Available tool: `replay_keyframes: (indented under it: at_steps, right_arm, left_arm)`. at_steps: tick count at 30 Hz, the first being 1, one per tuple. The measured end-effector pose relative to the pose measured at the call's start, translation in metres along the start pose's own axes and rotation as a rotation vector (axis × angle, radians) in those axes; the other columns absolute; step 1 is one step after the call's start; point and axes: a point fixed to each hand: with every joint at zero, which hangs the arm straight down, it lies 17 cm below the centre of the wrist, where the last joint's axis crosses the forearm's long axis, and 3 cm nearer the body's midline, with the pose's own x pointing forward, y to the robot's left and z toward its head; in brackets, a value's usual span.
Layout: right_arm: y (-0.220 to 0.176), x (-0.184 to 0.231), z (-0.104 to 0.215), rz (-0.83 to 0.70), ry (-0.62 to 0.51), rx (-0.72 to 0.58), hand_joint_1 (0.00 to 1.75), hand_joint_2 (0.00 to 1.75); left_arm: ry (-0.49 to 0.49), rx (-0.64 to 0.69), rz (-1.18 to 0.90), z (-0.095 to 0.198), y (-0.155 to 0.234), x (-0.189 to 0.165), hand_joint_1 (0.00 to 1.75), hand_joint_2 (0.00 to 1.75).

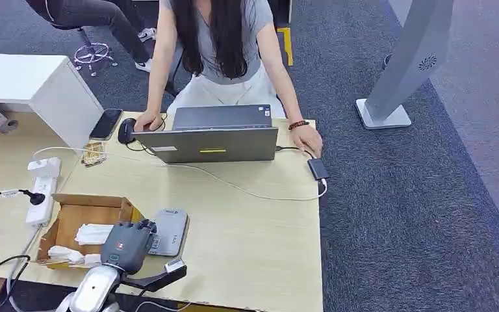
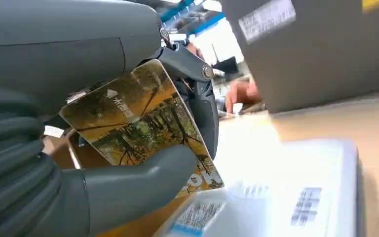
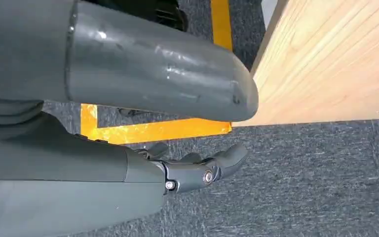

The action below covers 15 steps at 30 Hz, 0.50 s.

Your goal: Pass the card to the sensor for recognition and then transmit it.

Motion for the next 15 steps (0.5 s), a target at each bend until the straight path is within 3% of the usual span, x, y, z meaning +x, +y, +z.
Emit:
replay_keyframes:
  at_steps: [8,15]
  right_arm:
    - [0.005,0.005,-0.002,0.043,-0.007,0.022,0.0,0.0]
    - [0.011,0.017,-0.009,0.079,-0.008,0.039,0.0,0.0]
  left_arm:
    - [-0.108,0.489,0.003,-0.033,0.138,0.022,1.75,1.75]
    - [-0.127,0.742,-0.088,-0.087,0.248,0.008,1.75,1.75]
